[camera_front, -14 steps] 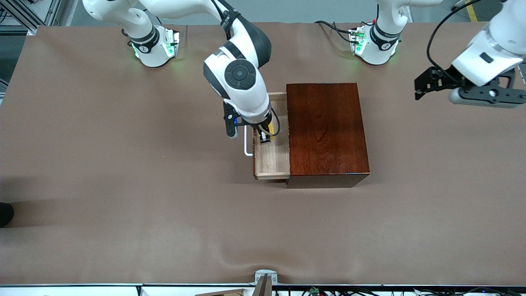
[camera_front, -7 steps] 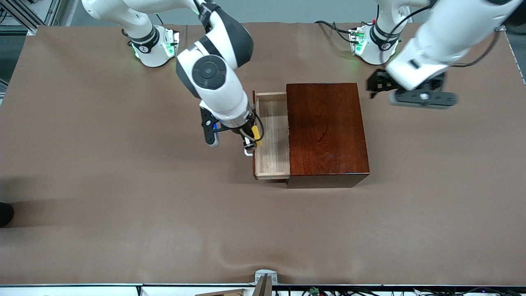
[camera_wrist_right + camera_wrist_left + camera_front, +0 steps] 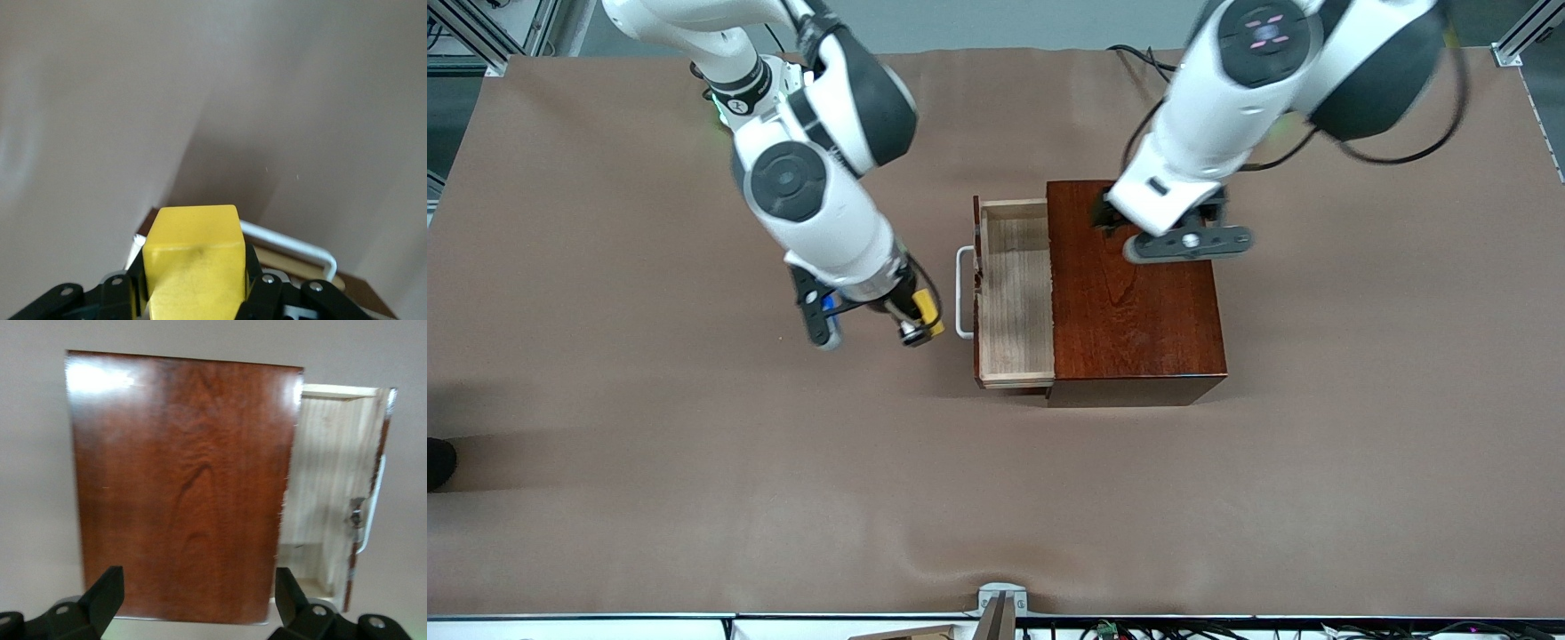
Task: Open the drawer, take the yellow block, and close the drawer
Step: 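Lift the block out with the right gripper while the left gripper reaches handle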
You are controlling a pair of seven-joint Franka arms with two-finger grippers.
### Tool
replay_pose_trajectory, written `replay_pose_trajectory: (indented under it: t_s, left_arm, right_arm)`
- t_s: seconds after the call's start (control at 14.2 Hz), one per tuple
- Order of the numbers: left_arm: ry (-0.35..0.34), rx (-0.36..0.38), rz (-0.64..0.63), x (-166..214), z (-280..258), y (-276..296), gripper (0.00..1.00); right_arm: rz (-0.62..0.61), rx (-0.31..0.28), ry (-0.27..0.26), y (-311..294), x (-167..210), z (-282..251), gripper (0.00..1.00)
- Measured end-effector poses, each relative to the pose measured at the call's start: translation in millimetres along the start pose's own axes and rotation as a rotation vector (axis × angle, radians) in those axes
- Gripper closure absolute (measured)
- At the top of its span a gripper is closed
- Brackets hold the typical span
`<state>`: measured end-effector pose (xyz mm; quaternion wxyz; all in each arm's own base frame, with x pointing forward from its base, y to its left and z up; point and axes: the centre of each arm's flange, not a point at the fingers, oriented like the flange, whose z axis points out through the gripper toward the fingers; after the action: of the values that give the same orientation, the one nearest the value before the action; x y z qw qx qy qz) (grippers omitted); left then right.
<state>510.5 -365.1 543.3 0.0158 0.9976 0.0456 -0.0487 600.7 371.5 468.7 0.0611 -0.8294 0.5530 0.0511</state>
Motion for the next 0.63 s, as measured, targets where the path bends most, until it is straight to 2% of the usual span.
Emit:
replay_pose_trajectory:
  t_s: [0.35, 0.49, 0.63]
  left_arm:
    - [0.03, -0.091, -0.16, -8, 32, 70, 0.0]
    - [0.029, -0.116, -0.216, -14, 40, 91, 0.0]
    - [0.057, -0.128, -0.274, -20, 54, 116, 0.0]
  right_arm:
    - [-0.079, 0.004, 0.006, -7, 66, -8, 0.44]
    - [-0.11, -0.003, 0.007, -6, 84, -9, 0.44]
    - [-0.142, -0.005, 0.008, -6, 98, -10, 0.44]
